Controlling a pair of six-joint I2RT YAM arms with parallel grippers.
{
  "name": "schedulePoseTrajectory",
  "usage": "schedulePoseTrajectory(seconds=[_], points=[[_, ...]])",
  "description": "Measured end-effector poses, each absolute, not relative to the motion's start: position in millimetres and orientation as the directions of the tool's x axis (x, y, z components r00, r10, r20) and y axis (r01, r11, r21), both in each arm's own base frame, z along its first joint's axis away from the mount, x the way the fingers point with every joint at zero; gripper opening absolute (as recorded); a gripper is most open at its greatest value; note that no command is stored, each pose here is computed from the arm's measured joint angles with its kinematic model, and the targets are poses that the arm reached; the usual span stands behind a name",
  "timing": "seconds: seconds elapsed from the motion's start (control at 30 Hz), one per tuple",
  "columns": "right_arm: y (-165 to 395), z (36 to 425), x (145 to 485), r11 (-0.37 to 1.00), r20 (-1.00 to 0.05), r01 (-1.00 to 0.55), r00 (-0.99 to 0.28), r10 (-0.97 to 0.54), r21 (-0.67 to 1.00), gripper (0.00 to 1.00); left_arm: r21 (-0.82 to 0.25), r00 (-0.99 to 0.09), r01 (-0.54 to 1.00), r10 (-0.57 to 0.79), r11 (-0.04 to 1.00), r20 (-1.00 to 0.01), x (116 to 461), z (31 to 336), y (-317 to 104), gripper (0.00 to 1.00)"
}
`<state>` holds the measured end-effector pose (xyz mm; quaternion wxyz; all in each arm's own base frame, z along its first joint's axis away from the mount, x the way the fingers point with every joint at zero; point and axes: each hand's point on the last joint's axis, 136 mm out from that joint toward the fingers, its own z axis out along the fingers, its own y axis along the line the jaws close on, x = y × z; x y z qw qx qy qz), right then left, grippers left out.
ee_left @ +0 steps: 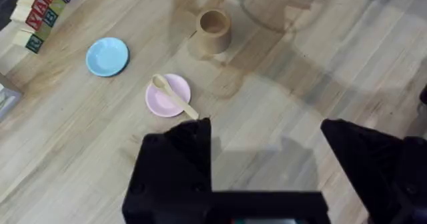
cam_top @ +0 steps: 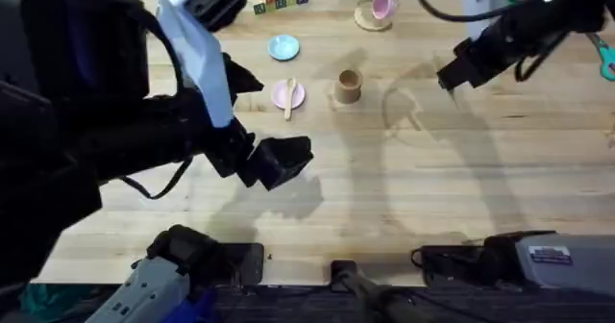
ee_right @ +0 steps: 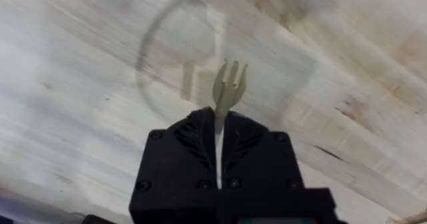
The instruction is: Pick up a utensil and set it on the pink plate, then put the other utensil in the container.
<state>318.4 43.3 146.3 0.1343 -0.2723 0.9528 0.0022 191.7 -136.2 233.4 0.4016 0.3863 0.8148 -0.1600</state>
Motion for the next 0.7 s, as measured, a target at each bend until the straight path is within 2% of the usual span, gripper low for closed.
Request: schedulePoseTrajectory(seconds=[0.37,0.53,0.7], points=[[82,206,304,0.748,-0.535,-0.661,-0.655,-0.533,0.064,0.032,0.049,-0.378,0.759,0.5,0.649,-0.779,192,234,-136,0.995],[97,229,302,0.636,-0.681,-0.755,-0.552,-0.482,0.162,0.032,0.048,-0.378,0.759,0.5,0.649,-0.779,191,234,-136,0.993],[112,251,298,0.495,-0.8,-0.855,-0.403,-0.444,0.156,0.032,0.048,-0.378,0.759,0.5,0.649,-0.779,191,234,-137,0.994]])
